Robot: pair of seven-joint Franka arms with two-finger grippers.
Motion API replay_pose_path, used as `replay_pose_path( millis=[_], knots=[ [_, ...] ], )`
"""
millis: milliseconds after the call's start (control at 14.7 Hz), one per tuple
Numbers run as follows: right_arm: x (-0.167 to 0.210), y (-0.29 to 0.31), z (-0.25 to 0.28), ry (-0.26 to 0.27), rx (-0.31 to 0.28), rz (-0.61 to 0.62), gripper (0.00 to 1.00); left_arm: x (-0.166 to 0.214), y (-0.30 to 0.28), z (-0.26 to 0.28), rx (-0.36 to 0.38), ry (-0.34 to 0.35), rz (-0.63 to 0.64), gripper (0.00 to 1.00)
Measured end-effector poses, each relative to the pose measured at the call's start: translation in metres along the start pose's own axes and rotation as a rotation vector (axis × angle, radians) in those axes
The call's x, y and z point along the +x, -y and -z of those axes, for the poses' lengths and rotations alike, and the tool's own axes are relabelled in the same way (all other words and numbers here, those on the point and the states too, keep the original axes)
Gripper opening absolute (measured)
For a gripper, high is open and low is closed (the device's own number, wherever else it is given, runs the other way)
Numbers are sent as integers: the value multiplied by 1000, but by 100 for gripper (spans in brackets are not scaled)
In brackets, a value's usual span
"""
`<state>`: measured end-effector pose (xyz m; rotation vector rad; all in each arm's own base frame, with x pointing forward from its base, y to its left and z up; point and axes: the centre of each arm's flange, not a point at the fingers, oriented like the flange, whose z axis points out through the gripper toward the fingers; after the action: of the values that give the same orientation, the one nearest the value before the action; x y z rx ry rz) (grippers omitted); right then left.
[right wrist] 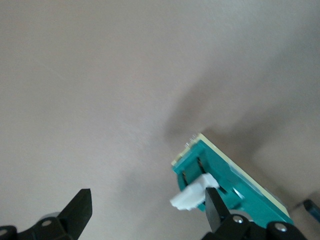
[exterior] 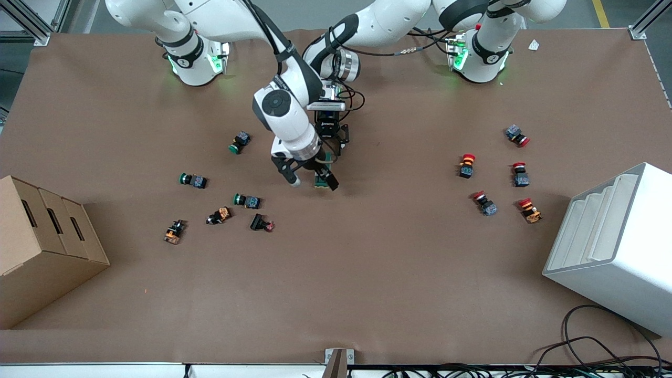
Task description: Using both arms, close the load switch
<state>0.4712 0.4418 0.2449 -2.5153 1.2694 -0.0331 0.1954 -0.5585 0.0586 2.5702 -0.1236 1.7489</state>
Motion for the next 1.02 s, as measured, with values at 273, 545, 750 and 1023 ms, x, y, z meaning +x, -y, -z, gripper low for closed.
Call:
replay_pose_path(
  millis=[273,545,750,1023],
  knots=[
    [6,8,-13,-3,-2,-1,100,1,0,0,1,-2,-23,100],
    [8,14,-27,-6,-2,0,100,1,-1,0,1,-3,-38,100],
    [8,20,-30,-5,4,0,100,1,-1,0,1,-3,-38,100],
    [14,25,-32,-4,-11,5,100,2,-2,0,6,0,-34,100]
  ],
)
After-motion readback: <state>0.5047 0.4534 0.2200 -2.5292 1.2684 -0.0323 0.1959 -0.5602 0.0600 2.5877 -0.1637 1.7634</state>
